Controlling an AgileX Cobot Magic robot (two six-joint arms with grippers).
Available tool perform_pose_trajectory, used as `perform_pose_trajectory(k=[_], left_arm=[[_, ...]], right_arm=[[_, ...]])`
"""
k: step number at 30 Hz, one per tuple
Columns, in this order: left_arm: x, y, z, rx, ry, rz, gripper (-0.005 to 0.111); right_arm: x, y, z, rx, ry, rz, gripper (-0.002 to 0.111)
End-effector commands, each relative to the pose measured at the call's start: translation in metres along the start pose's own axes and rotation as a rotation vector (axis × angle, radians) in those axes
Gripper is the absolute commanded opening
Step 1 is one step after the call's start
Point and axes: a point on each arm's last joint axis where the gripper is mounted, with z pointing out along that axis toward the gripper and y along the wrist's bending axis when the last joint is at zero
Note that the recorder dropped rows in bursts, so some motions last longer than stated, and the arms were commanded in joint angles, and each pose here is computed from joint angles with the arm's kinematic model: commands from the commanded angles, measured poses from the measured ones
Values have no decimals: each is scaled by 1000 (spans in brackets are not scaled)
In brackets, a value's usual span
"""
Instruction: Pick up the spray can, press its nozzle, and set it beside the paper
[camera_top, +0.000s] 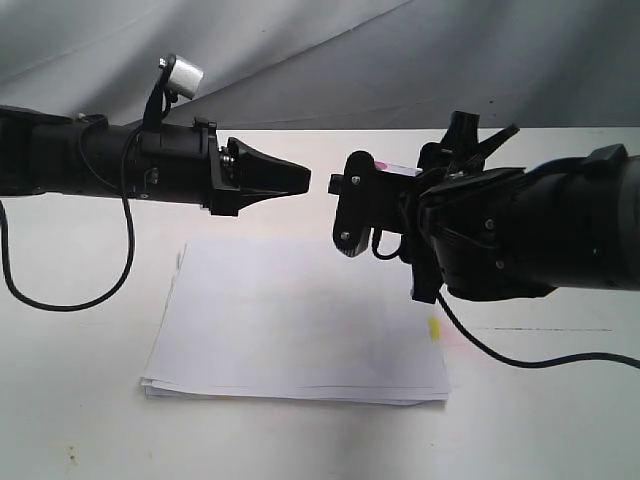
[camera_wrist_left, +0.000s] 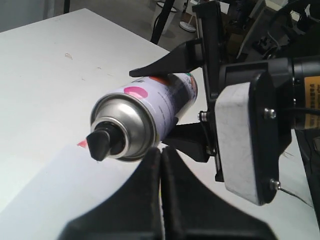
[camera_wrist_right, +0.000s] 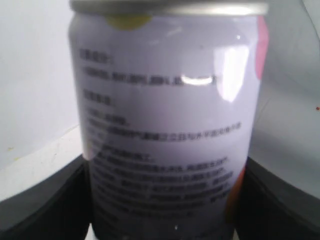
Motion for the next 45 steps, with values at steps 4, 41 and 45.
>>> perform_pose_trajectory(k=[4, 41, 45], left_arm=[[-4, -8, -4, 13, 8, 33, 0], [-13, -91, -108, -94, -273, 154, 0], [-10, -91, -108, -93, -269, 142, 0]], right_arm=[[-2, -14, -10, 41, -40, 114, 0], [126, -53, -204, 58, -719, 983, 0], [121, -46, -190, 84, -734, 1000, 0]])
